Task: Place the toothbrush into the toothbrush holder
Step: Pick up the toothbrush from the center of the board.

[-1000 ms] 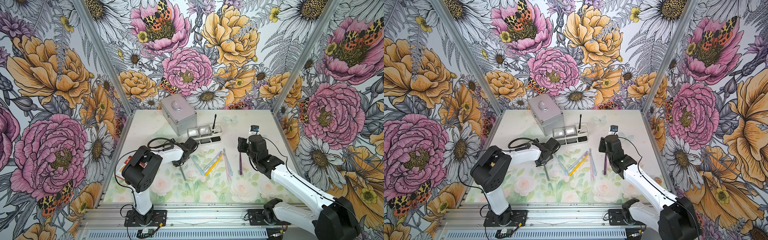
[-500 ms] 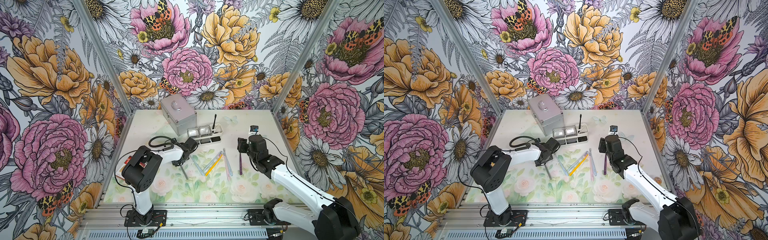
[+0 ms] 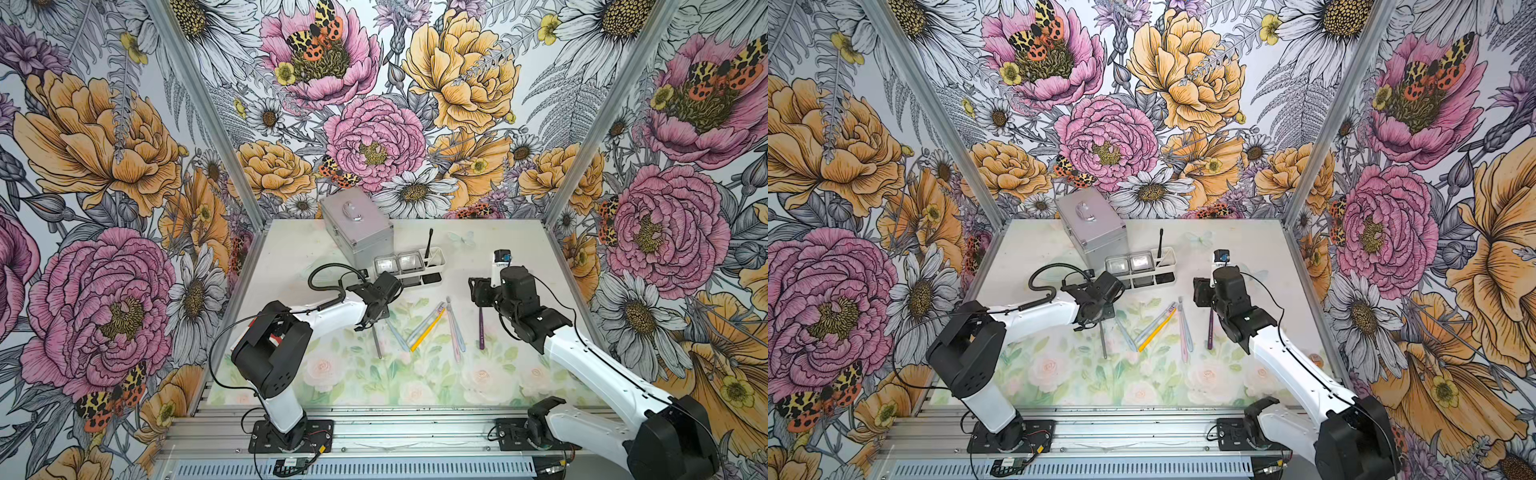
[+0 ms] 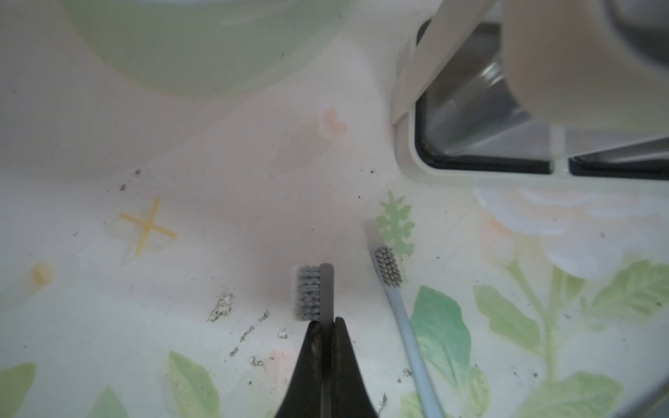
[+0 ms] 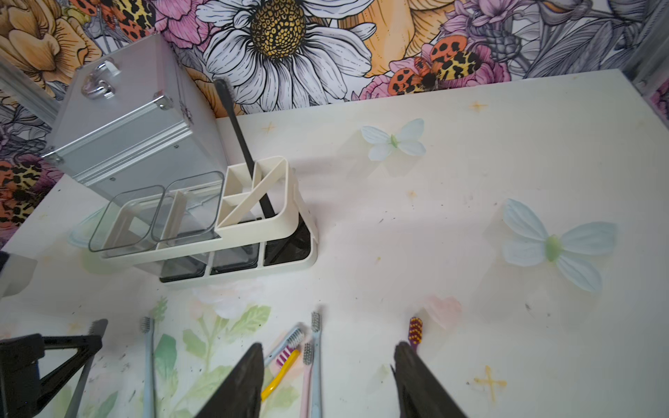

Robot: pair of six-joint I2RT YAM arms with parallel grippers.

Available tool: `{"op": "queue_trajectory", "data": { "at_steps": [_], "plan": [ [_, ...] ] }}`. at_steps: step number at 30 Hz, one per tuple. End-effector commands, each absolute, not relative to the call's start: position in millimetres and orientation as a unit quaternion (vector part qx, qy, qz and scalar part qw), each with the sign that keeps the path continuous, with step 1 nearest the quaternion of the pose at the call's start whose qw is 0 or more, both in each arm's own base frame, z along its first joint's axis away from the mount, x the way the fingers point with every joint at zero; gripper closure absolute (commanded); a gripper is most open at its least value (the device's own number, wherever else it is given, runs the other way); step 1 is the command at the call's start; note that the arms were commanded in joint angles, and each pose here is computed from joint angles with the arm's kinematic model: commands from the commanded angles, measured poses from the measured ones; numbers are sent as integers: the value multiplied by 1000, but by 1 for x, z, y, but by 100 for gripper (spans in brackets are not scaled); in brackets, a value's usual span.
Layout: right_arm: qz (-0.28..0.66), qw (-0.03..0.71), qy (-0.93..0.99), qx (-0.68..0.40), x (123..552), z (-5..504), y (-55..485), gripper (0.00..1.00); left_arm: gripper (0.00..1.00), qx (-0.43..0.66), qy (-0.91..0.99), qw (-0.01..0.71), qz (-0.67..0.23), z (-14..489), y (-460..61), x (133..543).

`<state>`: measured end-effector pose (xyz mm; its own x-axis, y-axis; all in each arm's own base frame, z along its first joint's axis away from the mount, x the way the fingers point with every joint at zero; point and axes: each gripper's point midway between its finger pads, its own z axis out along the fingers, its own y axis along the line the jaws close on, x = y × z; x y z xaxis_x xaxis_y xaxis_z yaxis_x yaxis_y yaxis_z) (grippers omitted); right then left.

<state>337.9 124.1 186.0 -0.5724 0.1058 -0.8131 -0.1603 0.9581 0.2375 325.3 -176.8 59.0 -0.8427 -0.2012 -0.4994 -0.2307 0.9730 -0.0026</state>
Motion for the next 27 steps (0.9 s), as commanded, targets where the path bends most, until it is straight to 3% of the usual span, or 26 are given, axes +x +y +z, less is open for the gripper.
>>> {"op": "queue_trajectory", "data": {
  "at_steps": [1,6,12,17,27],
  "plan": [
    [203,442,871,-68,336,192,152,41,100,-100,953,287,3,87,-185,341],
    [266,410,864,-123,330,184,185,45,100,-87,948,306,-1,103,-189,353],
    [368,397,816,-203,314,205,234,42,100,-67,943,325,-34,131,-203,362],
    [400,401,802,-189,324,218,239,37,100,-17,934,346,-92,167,-225,359],
    [485,368,761,-224,317,226,271,37,100,25,903,403,-148,238,-235,352]
  ]
}}
